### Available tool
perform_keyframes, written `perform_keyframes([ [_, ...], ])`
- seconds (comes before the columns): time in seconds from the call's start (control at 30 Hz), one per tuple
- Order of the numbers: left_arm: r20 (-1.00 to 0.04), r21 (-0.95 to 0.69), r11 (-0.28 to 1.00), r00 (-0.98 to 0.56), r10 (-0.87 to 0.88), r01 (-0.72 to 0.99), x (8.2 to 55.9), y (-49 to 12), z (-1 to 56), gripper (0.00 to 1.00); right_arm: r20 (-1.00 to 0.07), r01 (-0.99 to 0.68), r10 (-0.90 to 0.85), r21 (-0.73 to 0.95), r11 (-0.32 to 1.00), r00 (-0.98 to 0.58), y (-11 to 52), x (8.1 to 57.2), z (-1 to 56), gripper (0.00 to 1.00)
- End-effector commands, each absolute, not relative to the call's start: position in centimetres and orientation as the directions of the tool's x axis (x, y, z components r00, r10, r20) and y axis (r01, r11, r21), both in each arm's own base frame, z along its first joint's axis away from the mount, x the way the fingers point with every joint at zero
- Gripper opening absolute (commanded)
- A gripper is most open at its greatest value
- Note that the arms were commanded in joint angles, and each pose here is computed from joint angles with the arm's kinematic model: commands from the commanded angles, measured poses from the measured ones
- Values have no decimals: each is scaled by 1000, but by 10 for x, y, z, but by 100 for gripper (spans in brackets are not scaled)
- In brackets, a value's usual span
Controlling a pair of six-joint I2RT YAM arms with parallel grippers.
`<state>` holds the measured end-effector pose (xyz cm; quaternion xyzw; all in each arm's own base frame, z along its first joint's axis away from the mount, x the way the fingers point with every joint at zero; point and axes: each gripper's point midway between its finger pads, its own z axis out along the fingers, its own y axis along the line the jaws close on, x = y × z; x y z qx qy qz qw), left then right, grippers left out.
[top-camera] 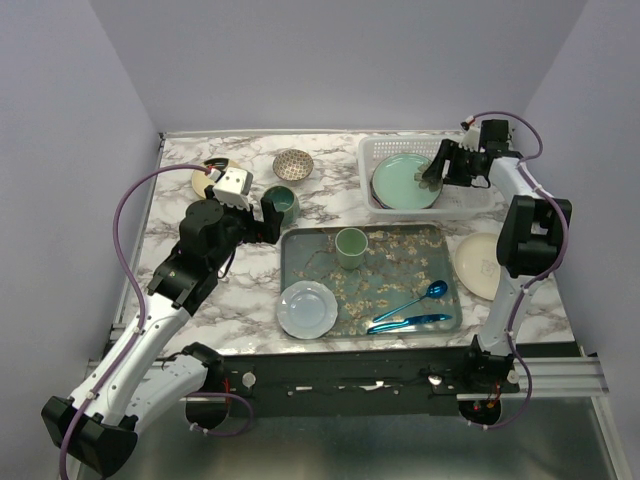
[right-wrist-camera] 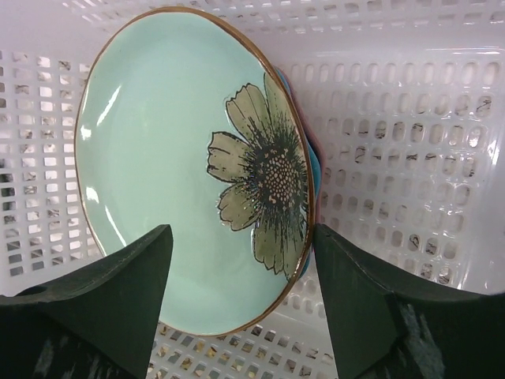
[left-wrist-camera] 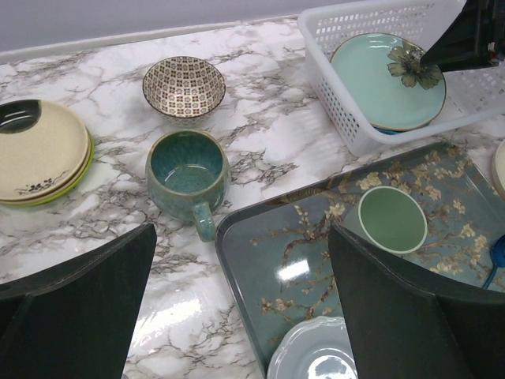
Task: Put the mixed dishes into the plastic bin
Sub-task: Place the plate in the plastic bin, then pick up the plate at the center of the board.
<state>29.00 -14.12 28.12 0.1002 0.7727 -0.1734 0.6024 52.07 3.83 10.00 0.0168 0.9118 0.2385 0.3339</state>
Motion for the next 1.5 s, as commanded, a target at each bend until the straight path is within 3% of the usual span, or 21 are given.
perform_keyframes([
  [0.0,-967,-149,913,-249,-54,380,286,-141,282,99,-642,-169,112,359,918,-759,39,526,107,80],
  [0.43,-972,-157,908,-223,-73,388,281,-140,292,99,-751,-286,-81,147,947,-655,25,500,162,98],
  [1.0,-975,-168,903,-202,-93,396,275,-139,299,99,-870,-545,-266,4,838,-416,55,384,240,99],
  [1.47,-973,-174,901,-213,-94,398,276,-140,296,99,-772,-644,-495,-147,750,-400,44,291,195,99],
])
